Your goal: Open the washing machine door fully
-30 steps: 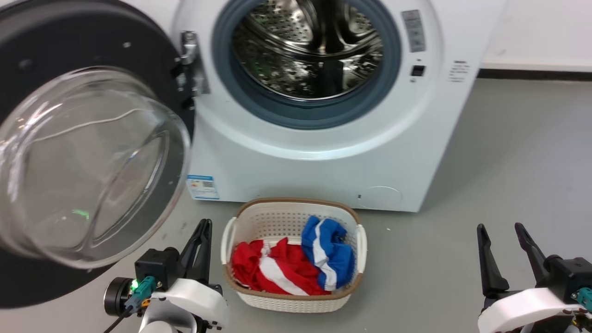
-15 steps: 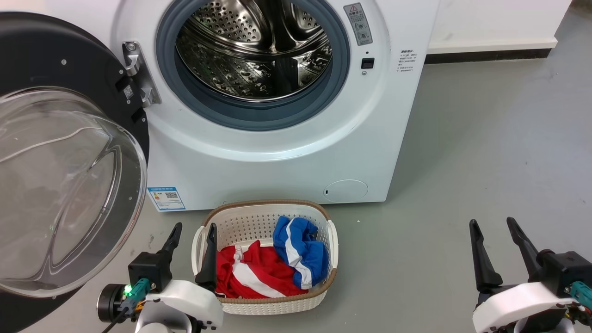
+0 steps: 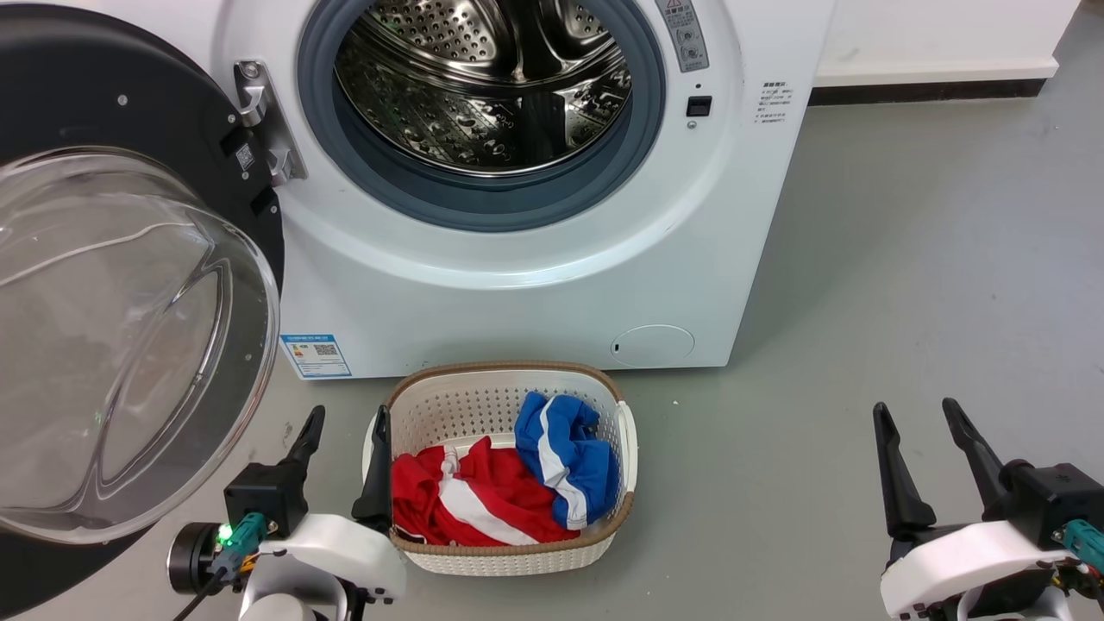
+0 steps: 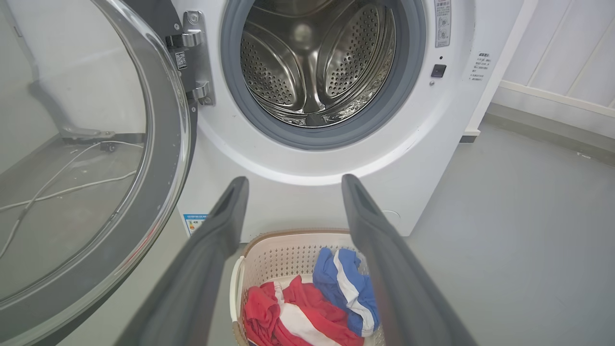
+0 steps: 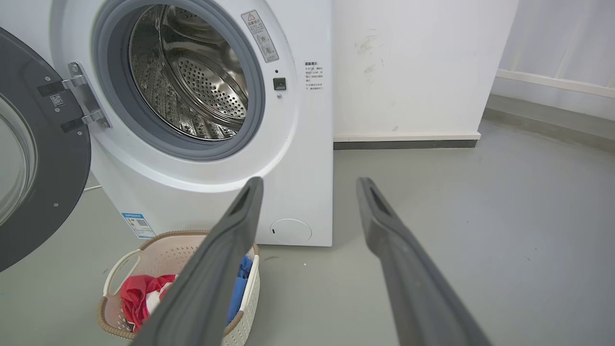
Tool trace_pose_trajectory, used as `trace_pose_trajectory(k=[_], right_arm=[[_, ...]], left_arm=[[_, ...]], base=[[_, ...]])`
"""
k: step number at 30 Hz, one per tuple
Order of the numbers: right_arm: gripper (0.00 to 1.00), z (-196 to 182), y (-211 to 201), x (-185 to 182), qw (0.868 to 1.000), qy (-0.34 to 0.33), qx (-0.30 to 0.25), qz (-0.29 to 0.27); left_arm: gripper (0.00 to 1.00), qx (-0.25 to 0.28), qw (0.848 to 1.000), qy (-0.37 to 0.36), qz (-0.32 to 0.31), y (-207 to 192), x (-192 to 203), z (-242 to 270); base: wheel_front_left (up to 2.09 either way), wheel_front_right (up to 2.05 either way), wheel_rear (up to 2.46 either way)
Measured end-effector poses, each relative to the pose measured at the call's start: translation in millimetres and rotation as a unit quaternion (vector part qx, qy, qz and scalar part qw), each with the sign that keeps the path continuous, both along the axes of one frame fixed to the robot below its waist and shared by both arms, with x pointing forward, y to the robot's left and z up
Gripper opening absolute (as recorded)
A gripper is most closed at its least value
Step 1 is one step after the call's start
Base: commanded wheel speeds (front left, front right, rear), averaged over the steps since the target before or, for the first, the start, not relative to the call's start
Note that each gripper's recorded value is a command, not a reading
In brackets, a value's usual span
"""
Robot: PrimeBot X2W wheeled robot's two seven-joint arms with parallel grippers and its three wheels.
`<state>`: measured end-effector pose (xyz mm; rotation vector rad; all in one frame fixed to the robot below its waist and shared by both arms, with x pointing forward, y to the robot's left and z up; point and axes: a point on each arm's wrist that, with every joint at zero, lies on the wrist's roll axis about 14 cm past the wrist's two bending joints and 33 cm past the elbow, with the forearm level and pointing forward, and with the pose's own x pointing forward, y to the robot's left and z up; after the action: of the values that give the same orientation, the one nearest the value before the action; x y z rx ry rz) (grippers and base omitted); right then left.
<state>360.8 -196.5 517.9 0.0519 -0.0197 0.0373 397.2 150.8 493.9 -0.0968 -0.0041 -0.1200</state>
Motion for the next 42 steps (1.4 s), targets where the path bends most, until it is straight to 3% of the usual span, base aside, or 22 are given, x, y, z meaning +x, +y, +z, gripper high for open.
trace_pose_trajectory(k=[28, 29, 33, 42], right_arm=[[1.00, 0.0, 1.3, 0.4, 1.000, 0.000, 0.001, 0.003], [0.00, -0.2, 1.4, 0.5, 1.000, 0.000, 0.001, 0.003], [0.00, -15.9, 0.9, -4.3, 1.000, 0.025, 0.012, 0.000], [0.00, -22.5, -2.8, -4.5, 0.994, 0.039, 0.101, -0.011]], left_arm=[[1.00, 0.003, 1.000, -0.012, 0.007, 2.9, -0.2, 7.1], [0.00, 0.002, 1.000, -0.013, 0.007, 2.9, -0.2, 7.3], [0.00, -0.006, 1.000, 0.020, 0.010, 1.8, -8.4, -11.9], [0.00, -0.092, 0.994, 0.051, 0.033, 10.4, -7.1, -16.5]], base=[[0.00, 0.00, 0.00], [0.00, 0.00, 0.00], [0.00, 0.00, 0.00], [0.00, 0.00, 0.00]])
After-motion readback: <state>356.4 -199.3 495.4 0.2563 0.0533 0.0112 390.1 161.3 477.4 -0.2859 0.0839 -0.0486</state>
